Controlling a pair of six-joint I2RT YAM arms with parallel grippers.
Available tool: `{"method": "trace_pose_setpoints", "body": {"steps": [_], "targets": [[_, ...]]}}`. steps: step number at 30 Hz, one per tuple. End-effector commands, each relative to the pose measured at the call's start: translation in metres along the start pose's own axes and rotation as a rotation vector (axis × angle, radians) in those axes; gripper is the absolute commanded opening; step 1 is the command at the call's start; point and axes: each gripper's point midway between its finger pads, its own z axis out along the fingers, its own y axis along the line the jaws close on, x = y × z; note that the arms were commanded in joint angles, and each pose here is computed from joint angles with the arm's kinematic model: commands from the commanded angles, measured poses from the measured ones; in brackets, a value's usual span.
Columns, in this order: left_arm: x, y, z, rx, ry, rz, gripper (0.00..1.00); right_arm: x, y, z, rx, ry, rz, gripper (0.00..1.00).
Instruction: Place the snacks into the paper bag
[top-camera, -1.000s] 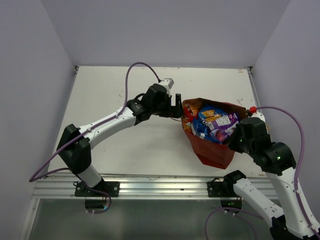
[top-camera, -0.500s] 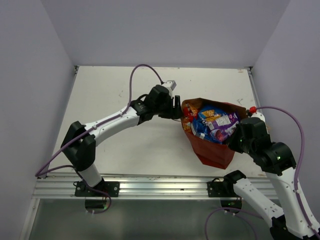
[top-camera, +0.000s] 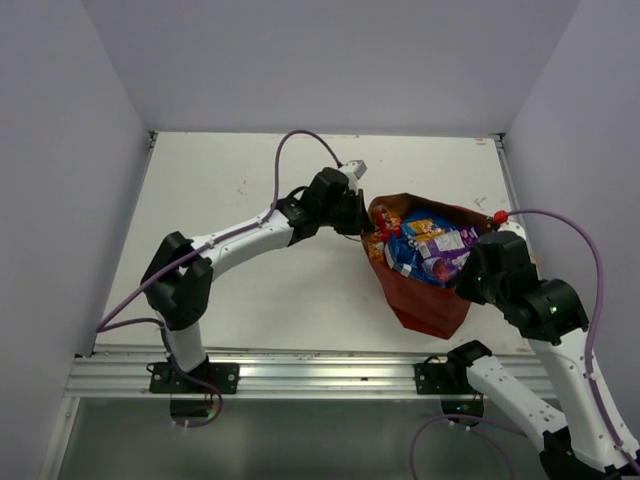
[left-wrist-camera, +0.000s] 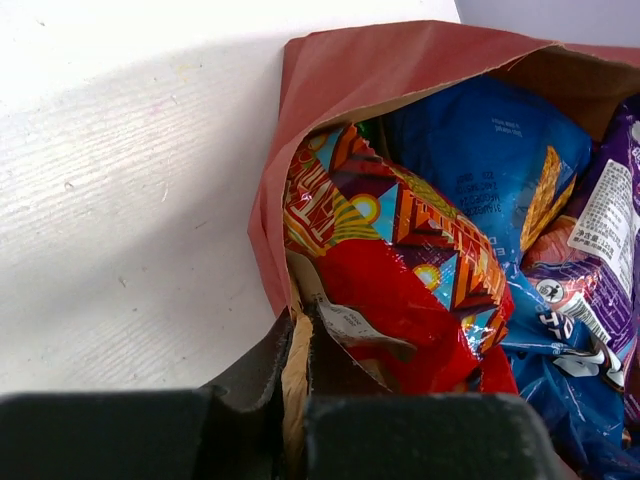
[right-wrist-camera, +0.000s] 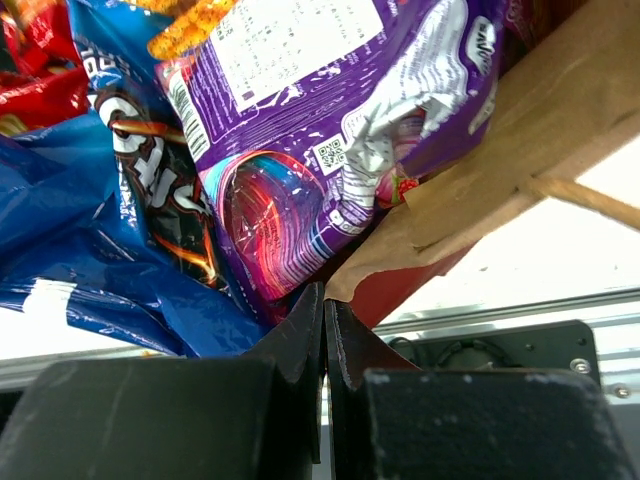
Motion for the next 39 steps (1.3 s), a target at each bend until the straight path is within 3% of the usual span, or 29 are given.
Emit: {"method": "trace_pose_setpoints", "body": {"steps": [1, 9, 17, 23, 27, 33, 36, 38, 39], "targets": [[-0.035, -0.054, -0.013, 0.115, -0.078, 0.034, 0.00, -0.003, 0.001, 0.003, 0.013, 0.028, -0.096, 0.00], [-0.086, -0.082, -0.087, -0.019, -0.235, 0.073, 0.00, -0.063, 0.019, -0.002, 0.074, -0.045, -0.266, 0.00], [-0.100, -0.066, -0.145, -0.181, -0.317, 0.040, 0.00, -0.077, 0.053, 0.003, -0.001, -0.025, -0.305, 0.00], [-0.108, -0.056, -0.184, -0.266, -0.376, 0.043, 0.00, -0.071, 0.106, 0.001, -0.079, -0.027, -0.434, 0.00], [-0.084, -0.025, -0.181, -0.369, -0.320, 0.048, 0.00, -0.033, 0.153, 0.006, -0.131, -0.006, -0.553, 0.00], [-0.009, 0.033, -0.148, -0.435, -0.189, -0.018, 0.00, 0.038, 0.156, 0.036, -0.129, 0.095, -0.514, 0.00], [-0.003, 0.036, -0.147, -0.449, -0.173, 0.004, 0.00, 0.026, 0.155, 0.031, -0.074, 0.041, -0.573, 0.00], [-0.030, 0.017, -0.156, -0.426, -0.237, 0.026, 0.00, 0.003, 0.169, 0.021, -0.068, -0.022, -0.583, 0.00], [-0.034, 0.018, -0.154, -0.455, -0.213, 0.060, 0.00, -0.005, 0.174, 0.017, -0.070, -0.040, -0.607, 0.00]]}}
